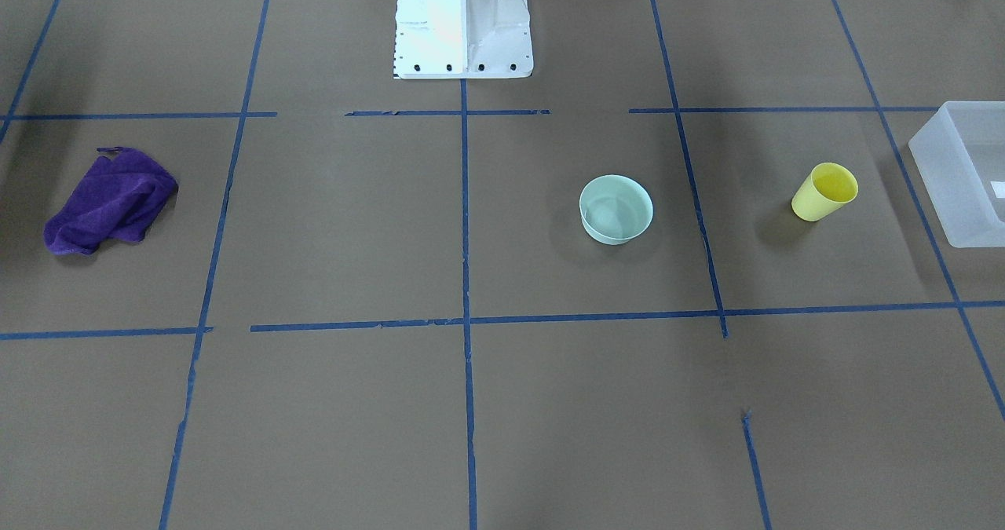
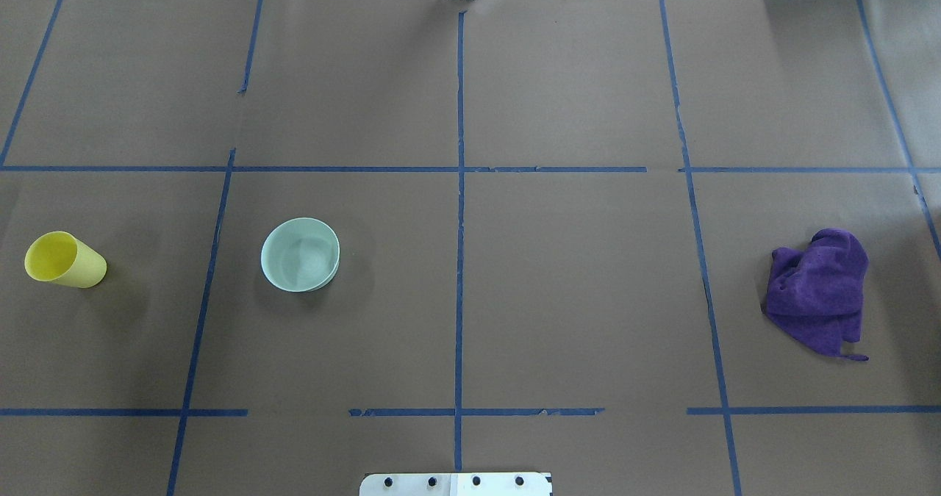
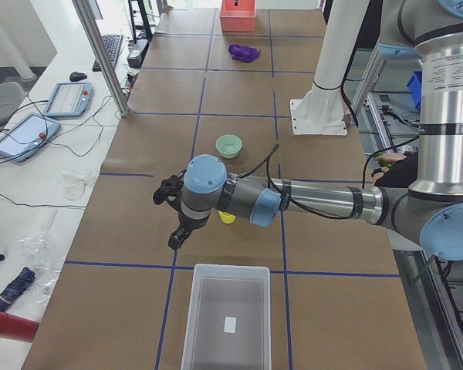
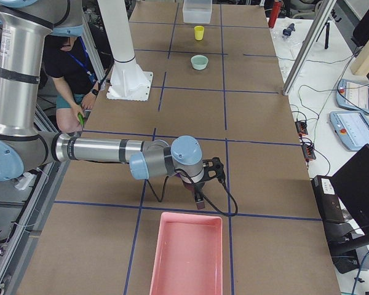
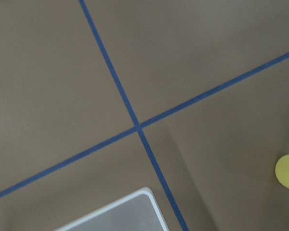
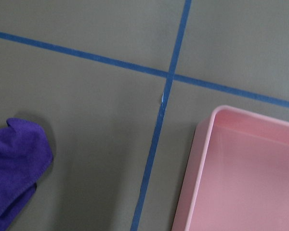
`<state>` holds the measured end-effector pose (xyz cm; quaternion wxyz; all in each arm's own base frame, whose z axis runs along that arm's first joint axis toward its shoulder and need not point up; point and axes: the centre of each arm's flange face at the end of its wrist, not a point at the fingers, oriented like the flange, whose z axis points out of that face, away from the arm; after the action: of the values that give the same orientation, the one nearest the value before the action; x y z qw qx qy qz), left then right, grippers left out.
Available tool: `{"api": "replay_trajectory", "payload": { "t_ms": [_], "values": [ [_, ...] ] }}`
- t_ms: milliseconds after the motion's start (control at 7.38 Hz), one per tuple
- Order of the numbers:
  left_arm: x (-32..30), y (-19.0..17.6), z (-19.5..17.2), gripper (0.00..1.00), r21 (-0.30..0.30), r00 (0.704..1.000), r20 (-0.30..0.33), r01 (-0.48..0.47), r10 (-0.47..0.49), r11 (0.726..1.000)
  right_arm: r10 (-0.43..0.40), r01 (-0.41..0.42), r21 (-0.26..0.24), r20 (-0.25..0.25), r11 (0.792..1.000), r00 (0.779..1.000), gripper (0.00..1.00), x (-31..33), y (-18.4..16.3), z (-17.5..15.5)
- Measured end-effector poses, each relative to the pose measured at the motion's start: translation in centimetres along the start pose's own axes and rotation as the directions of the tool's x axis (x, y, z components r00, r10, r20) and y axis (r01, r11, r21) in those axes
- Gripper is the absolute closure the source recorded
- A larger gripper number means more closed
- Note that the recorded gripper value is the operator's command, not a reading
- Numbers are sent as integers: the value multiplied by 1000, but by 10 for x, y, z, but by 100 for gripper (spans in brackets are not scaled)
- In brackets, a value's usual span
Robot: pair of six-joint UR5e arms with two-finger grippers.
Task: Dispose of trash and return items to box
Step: 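Move the left gripper from the clear bin toward the yellow cup, then grasp the yellow cup with the left gripper and lift it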
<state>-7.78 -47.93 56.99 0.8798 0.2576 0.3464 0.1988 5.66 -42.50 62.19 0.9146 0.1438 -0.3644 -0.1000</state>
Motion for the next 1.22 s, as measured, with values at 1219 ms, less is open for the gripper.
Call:
{"api": "replay_trajectory", "payload": {
  "t_ms": [1219],
  "values": [
    [128, 20, 95, 37, 148, 981, -108, 177, -162, 973, -50, 51, 63, -9, 997, 999, 0, 12, -6, 11]
  ]
}}
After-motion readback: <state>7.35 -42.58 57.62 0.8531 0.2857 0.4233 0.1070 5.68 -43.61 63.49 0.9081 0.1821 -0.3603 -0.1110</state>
